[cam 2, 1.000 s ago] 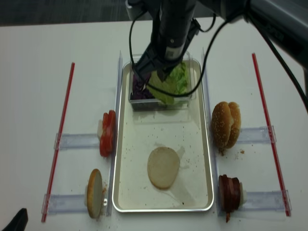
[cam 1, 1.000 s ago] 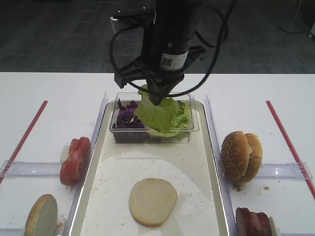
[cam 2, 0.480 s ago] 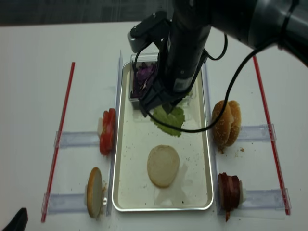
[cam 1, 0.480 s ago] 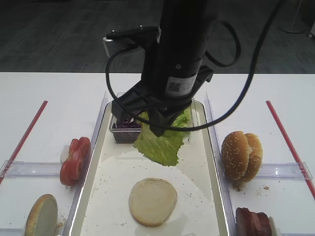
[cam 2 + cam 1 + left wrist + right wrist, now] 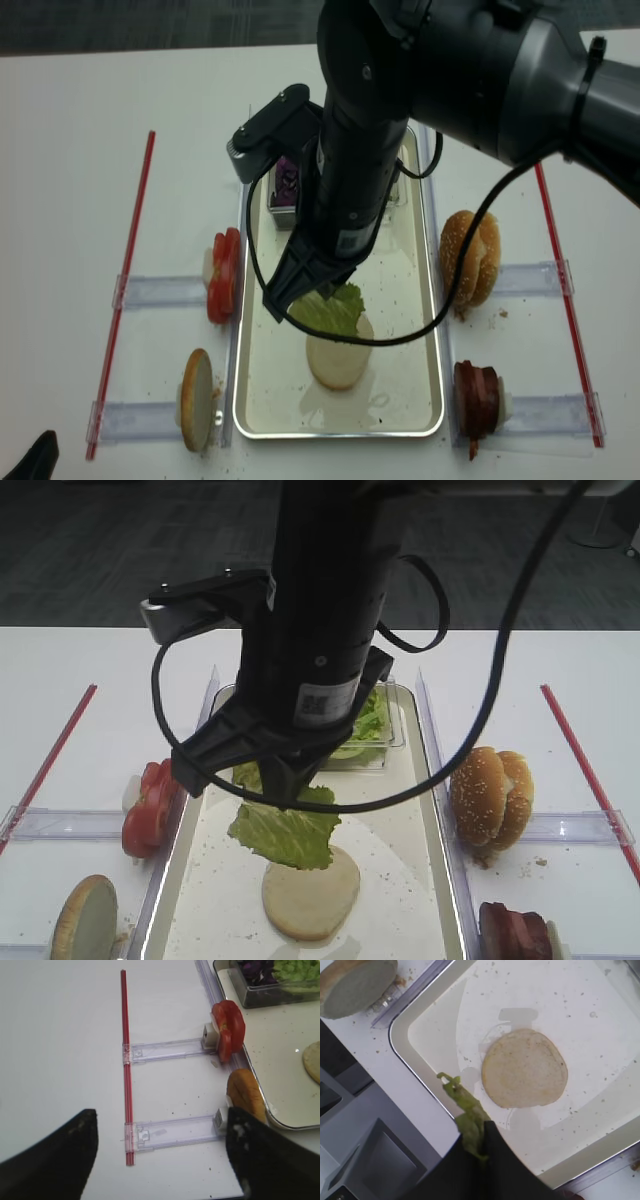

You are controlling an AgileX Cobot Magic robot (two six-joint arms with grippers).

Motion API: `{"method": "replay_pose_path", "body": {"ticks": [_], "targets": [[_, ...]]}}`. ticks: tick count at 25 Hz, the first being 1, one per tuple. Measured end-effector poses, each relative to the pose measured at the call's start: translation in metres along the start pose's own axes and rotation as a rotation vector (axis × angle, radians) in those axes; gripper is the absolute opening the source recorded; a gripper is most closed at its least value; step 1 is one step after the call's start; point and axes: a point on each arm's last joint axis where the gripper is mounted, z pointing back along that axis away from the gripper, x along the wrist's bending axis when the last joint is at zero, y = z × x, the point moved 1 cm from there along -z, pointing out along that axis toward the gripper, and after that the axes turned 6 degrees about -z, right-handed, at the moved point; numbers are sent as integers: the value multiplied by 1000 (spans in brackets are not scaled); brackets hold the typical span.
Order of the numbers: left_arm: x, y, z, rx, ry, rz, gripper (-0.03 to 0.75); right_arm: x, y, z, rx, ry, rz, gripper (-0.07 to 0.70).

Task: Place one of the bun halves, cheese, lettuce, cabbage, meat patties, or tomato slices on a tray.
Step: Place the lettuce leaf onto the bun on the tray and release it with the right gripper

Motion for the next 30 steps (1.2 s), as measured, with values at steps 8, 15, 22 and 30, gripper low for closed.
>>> {"method": "replay_pose_path", "body": {"ticks": [8,15,22,30], "targets": [[0,0,0,0,0,0,492,2,0,0,-2,1,7,42],[0,0,0,0,0,0,492,-1,-2,-8,17,24,25,42],[0,0,0,0,0,0,492,-8,-7,-30,71,49,30,42],[0,0,0,0,0,0,491,-12,-10,-48,114,56,48,42]]}}
